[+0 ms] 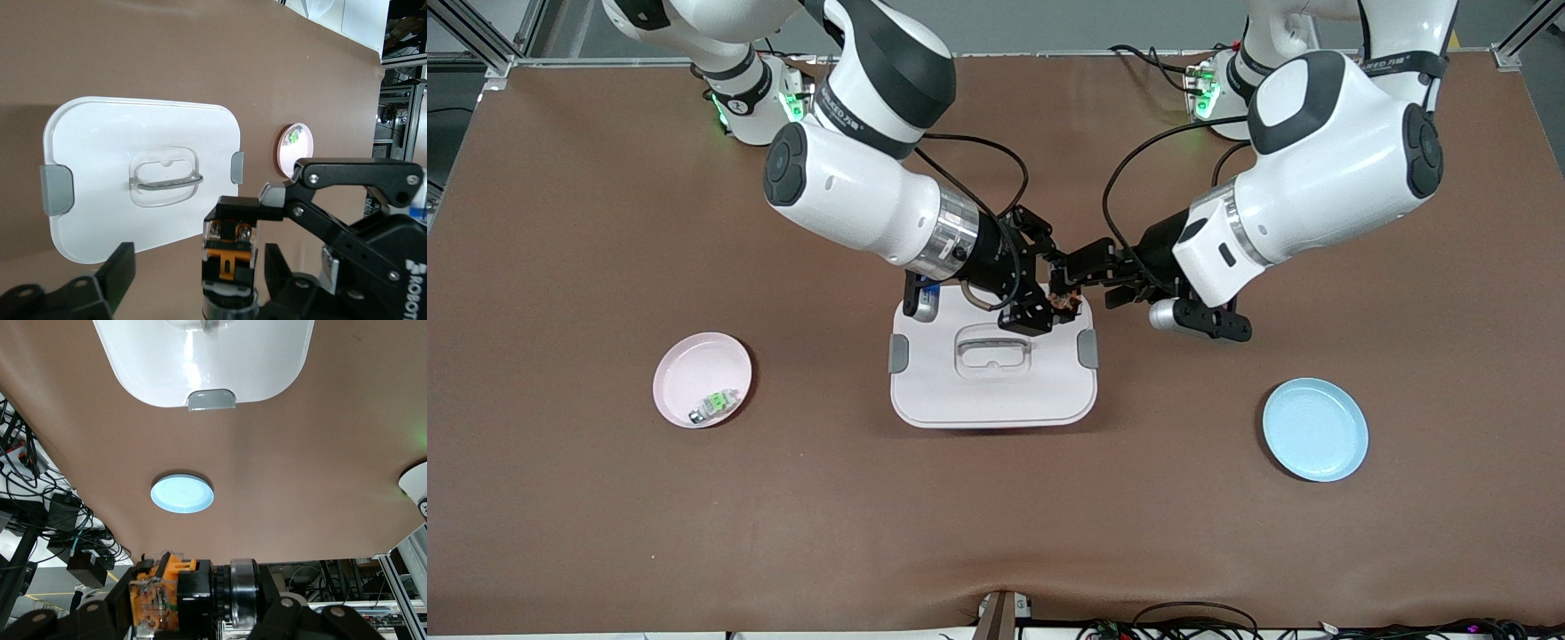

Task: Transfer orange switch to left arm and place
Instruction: 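Grasp the orange switch with the left gripper from the right gripper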

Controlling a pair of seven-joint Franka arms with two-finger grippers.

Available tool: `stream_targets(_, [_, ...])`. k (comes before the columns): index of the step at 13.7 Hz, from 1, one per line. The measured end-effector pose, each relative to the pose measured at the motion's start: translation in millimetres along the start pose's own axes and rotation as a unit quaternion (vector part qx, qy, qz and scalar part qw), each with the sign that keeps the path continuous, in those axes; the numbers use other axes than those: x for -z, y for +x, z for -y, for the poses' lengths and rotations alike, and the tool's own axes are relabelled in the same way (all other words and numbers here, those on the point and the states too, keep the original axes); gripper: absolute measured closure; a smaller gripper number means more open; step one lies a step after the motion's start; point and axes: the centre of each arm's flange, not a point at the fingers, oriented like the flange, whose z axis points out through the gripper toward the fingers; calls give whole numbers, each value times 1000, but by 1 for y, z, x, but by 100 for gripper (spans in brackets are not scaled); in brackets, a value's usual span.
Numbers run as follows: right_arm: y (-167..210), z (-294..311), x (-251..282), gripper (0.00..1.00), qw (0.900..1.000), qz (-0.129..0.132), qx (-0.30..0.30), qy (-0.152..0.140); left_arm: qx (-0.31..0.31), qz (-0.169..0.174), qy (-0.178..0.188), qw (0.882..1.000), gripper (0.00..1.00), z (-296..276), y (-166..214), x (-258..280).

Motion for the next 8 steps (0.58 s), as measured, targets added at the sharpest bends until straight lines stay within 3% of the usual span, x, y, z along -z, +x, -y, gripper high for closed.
stream_targets(2, [-2,0,0,27,1000,4,0,2,-2,4,0,1000,24,-3,-3,-5])
stream_targets(6, [0,1,-4,27,1000,9,-6,-2,3,0,-9,1000,65,-10,-4,-4])
stream_targets(8, [0,1,-4,27,1000,10,-6,-2,3,0,-10,1000,65,-11,-4,-3])
